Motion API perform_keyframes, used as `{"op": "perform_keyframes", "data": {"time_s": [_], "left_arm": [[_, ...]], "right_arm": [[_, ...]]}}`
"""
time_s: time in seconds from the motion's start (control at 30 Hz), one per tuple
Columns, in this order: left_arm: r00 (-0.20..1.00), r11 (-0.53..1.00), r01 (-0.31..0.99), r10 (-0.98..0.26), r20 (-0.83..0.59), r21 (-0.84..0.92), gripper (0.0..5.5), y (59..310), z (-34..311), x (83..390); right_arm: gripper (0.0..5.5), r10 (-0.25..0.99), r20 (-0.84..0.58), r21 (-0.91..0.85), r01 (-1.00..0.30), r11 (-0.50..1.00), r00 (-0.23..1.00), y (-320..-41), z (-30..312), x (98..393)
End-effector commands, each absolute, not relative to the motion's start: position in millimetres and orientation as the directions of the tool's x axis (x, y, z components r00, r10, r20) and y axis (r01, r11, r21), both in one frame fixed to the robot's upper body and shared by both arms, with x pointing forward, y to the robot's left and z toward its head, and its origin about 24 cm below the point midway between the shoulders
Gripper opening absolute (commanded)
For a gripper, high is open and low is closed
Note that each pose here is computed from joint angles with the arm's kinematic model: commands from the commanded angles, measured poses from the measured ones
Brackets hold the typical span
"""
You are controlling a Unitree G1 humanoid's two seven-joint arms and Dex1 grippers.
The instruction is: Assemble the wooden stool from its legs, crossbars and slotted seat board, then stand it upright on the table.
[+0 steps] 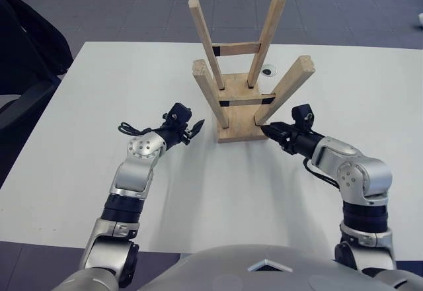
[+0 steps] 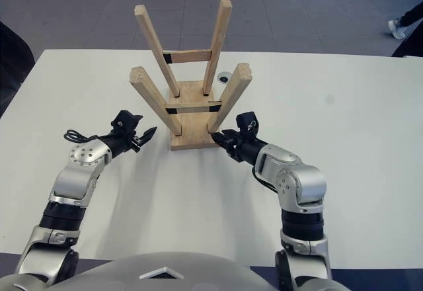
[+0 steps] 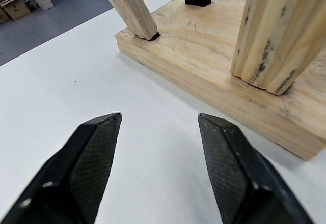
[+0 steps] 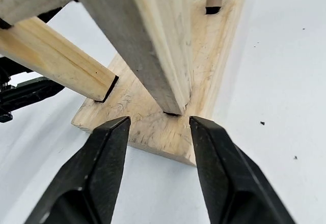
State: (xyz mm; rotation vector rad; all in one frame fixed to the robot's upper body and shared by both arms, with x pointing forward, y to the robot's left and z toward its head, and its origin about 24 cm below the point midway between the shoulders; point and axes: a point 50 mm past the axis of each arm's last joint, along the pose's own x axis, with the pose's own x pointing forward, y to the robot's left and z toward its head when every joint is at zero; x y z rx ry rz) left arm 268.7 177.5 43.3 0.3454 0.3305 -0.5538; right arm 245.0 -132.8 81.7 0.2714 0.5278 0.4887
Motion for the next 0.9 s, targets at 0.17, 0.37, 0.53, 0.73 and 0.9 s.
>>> {"op": "perform_keyframes", "data": {"time_s": [0.17, 0.37, 0.53, 0.73, 0.9], "left_arm": [[0.799, 0.785, 0.562, -0.434, -0.416, 0.262, 2.80, 179.6, 39.6, 262.0], [0.799, 0.787, 0.559, -0.428, -0.422, 0.261, 2.80, 180.6, 38.3, 262.0], [0.800, 0.790, 0.555, -0.424, -0.424, 0.259, 2.80, 181.2, 38.1, 262.3], [0.803, 0.795, 0.548, -0.415, -0.428, 0.259, 2.80, 183.4, 37.8, 261.4], [0.806, 0.799, 0.543, -0.410, -0.427, 0.258, 2.80, 184.9, 37.4, 260.3]], "right_arm": [[2.38, 0.297, -0.430, 0.415, -0.105, 0.904, 0.853, -109.4, 99.4, 242.4], [2.38, 0.316, -0.405, 0.480, -0.095, 0.872, 0.858, -92.3, 105.1, 245.1], [2.38, 0.373, -0.417, 0.475, -0.152, 0.867, 0.829, -84.6, 108.1, 239.2], [2.38, 0.407, -0.341, 0.439, -0.239, 0.866, 0.847, -90.5, 132.0, 234.4], [2.38, 0.418, -0.347, 0.384, -0.279, 0.880, 0.840, -102.1, 133.2, 229.8]]}}
